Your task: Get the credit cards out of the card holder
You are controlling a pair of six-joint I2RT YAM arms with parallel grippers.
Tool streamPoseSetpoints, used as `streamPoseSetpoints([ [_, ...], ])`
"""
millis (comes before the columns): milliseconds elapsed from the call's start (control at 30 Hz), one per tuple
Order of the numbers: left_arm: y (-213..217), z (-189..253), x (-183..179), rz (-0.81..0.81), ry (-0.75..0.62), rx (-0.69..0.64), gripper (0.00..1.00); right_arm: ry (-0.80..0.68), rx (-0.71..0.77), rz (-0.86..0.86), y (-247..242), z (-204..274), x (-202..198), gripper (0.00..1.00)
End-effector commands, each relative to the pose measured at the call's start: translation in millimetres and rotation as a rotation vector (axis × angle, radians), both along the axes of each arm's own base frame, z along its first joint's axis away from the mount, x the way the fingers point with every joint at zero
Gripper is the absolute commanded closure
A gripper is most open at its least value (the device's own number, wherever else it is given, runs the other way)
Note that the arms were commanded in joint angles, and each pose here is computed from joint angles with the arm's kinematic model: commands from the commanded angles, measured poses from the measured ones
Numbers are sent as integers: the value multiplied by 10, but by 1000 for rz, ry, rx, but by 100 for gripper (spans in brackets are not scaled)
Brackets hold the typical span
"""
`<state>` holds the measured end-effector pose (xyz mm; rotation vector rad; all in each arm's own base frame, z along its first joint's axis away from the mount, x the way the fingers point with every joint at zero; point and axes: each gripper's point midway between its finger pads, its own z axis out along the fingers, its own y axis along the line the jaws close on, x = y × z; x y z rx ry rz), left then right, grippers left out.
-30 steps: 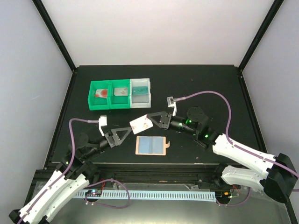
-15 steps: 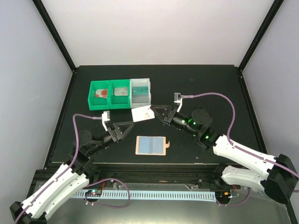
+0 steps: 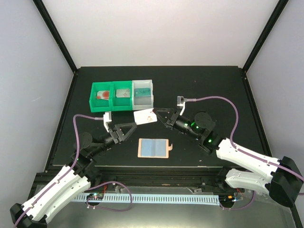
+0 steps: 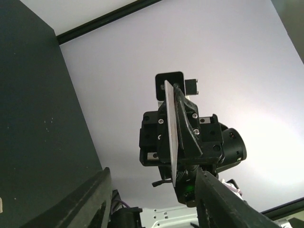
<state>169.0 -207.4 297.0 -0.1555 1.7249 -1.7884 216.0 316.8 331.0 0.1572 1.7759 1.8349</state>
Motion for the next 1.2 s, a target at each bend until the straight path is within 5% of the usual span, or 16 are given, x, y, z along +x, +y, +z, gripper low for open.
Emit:
streamPoseSetpoints([
  [0, 50, 191, 19, 30, -38, -33, 52, 1, 40, -25, -46, 44, 3, 99],
  [367, -8, 207, 100, 25, -21, -49, 63, 6, 29, -13, -35, -34, -16, 99],
  [633, -7, 169, 119, 34, -14, -42, 98, 23, 27, -17, -43, -124, -10, 99],
  [867, -3, 79, 126, 40, 0, -15, 98, -5, 2, -35, -106, -124, -33, 96],
  [1167, 43, 25, 109, 68, -29, 62, 99, -85, -96, -100, -336, -190, -97, 71],
])
